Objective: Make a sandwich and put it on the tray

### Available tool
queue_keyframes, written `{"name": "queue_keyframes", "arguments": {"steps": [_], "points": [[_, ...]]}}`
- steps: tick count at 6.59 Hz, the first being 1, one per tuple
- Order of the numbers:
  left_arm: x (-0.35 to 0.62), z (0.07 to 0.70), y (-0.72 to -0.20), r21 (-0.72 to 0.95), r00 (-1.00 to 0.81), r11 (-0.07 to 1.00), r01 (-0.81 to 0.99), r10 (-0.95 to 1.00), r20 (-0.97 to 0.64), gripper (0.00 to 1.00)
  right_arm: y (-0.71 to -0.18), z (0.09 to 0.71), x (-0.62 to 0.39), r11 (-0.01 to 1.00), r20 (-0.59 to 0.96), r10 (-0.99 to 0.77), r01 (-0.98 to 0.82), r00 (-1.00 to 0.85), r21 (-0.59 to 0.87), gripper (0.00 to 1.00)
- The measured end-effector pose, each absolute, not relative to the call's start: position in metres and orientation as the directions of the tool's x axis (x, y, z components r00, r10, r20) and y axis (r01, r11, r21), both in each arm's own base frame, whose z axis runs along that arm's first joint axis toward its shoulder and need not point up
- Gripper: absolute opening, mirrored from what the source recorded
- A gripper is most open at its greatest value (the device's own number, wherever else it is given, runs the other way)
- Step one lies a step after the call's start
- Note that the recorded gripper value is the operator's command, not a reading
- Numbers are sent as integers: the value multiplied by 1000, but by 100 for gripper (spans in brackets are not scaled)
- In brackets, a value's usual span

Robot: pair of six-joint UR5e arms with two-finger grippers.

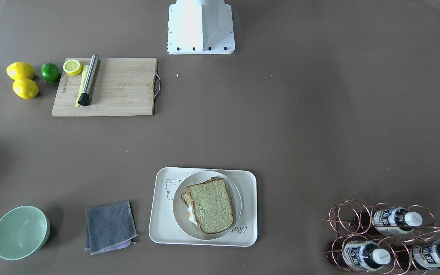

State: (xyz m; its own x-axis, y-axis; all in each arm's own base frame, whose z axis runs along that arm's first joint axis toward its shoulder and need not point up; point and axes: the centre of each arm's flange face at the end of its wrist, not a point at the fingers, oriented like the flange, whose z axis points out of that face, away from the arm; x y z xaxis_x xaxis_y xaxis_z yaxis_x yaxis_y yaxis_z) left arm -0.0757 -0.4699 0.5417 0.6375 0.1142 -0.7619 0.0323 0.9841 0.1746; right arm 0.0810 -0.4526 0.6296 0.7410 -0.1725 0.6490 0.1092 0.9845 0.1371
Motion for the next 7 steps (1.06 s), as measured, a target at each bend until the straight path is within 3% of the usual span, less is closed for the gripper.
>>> {"name": "queue_keyframes", "arguments": {"steps": [3,7], "points": [[-85,609,-451,181,714,983,38,101,-693,98,-455,633,77,984,647,-178,116,742,138,100],[-76,598,-454,157,672,985,75,66,-737,98,-460,630,75,984,663,-175,109,728,140,100]]}}
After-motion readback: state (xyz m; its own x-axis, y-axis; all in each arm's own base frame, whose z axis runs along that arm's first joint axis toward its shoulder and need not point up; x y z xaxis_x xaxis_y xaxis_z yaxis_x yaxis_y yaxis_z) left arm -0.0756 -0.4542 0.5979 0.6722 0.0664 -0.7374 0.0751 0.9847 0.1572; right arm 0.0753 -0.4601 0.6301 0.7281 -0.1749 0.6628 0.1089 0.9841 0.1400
